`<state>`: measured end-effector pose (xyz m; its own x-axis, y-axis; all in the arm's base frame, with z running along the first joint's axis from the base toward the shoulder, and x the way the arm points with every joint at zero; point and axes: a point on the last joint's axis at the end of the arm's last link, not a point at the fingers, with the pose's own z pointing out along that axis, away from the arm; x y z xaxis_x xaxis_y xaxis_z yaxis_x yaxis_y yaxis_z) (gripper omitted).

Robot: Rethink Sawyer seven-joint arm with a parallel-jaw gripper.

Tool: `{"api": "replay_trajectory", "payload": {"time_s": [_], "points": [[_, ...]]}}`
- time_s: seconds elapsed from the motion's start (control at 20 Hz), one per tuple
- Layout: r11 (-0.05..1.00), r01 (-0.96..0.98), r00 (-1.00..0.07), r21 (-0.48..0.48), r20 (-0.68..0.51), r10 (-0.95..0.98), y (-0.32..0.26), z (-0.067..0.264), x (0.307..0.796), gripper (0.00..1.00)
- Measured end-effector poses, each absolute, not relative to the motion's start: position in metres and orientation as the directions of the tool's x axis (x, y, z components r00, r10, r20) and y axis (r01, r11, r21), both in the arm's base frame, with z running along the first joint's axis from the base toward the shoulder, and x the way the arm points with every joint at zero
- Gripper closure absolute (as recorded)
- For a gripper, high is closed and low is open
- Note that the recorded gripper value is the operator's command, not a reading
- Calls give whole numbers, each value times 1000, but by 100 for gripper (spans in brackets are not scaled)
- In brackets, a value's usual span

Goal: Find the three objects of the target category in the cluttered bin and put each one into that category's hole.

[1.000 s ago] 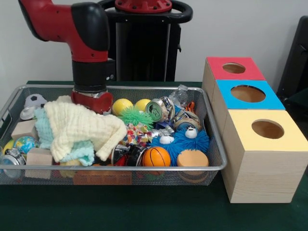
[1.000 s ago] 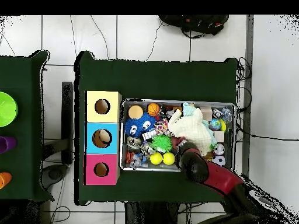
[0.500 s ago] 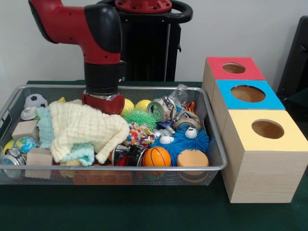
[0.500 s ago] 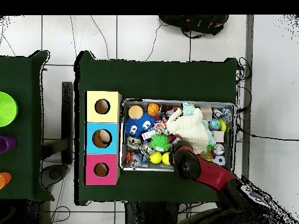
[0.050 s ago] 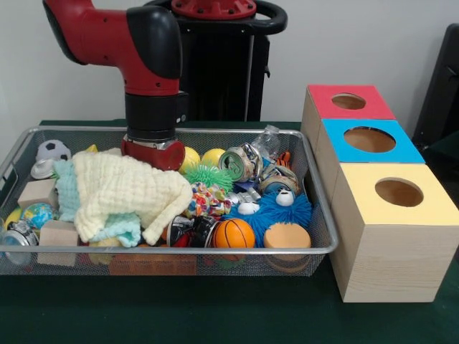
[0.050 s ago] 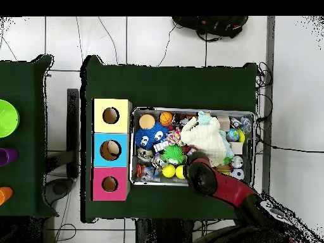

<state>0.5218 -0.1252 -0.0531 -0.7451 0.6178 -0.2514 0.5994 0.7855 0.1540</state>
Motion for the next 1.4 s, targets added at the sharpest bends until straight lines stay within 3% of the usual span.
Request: {"api": "replay_trajectory", "payload": {"time_s": [0.6,1.0,1.4], "points": [[775,624,-733,97,-271,624,-119,-41,529,0],[743,663,-704,90,-263,660,-110,18,547,0],[696,710,-645,105,-299,703,-148,44,550,0]]}}
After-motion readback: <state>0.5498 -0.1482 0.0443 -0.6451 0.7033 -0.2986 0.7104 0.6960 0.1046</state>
